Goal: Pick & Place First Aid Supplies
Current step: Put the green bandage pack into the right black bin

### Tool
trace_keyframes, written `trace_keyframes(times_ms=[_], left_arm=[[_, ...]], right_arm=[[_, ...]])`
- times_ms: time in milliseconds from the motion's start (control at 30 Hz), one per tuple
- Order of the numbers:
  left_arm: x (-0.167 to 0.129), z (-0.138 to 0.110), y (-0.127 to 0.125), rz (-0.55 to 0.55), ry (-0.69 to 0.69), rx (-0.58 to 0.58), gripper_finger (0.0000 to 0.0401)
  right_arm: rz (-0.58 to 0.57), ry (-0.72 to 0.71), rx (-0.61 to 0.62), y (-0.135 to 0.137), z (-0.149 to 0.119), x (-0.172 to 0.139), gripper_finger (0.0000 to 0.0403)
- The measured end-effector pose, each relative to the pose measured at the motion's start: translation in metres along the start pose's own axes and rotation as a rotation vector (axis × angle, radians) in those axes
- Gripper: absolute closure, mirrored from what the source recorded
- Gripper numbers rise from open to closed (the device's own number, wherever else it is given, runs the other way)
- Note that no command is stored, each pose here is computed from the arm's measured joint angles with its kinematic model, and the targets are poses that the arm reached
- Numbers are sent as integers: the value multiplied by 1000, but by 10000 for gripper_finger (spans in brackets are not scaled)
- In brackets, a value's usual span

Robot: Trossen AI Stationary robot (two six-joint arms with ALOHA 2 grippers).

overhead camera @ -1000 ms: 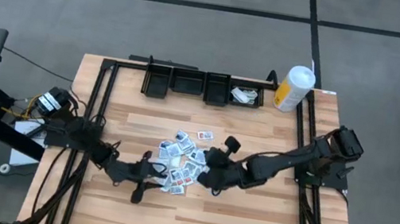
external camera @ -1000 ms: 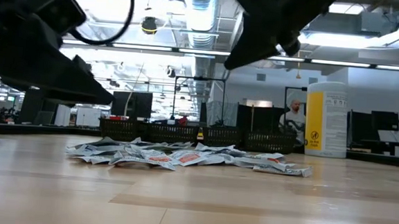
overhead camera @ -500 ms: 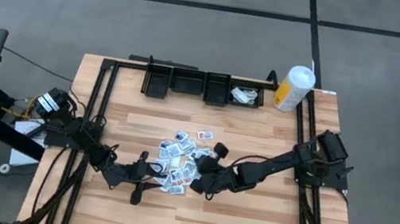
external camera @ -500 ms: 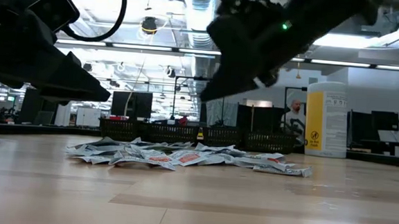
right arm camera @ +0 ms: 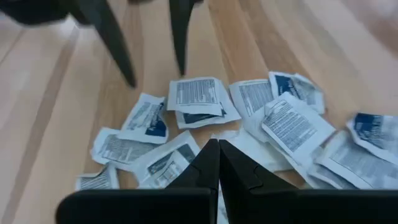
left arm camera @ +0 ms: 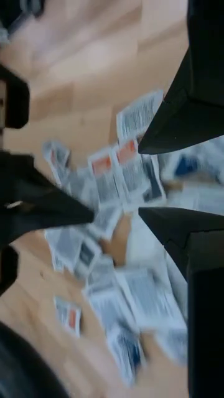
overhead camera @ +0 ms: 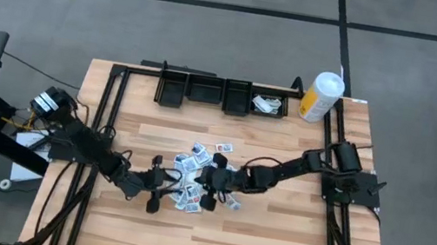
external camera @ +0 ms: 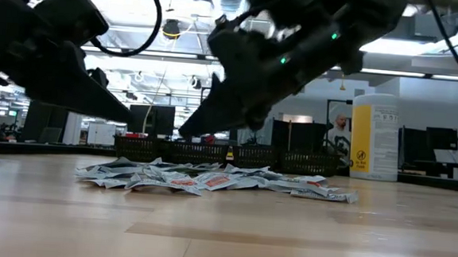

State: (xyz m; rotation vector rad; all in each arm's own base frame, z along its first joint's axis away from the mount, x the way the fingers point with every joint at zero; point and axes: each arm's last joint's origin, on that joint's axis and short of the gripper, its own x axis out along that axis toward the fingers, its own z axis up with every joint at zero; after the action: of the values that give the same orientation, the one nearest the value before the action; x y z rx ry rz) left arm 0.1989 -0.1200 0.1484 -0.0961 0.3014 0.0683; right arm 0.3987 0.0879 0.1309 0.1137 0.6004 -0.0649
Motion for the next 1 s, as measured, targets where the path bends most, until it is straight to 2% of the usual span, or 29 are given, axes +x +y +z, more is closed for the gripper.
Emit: trace_keyframes(times_ms=[200,467,633,1000], left_arm=[[-10,10,19,34,-5,-11,252],[-17,2,36,71,-5,-50,252],[-17,-6,38,79,17,-67,252],[-16,-5,37,76,7,-76,252]], right_arm=[[44,26,-49,-15,3,16,383],[142,39,-124,-23,13,26,328],[154,53,-166,-18,11,25,327],[101,60,-166,-23,7,29,326]])
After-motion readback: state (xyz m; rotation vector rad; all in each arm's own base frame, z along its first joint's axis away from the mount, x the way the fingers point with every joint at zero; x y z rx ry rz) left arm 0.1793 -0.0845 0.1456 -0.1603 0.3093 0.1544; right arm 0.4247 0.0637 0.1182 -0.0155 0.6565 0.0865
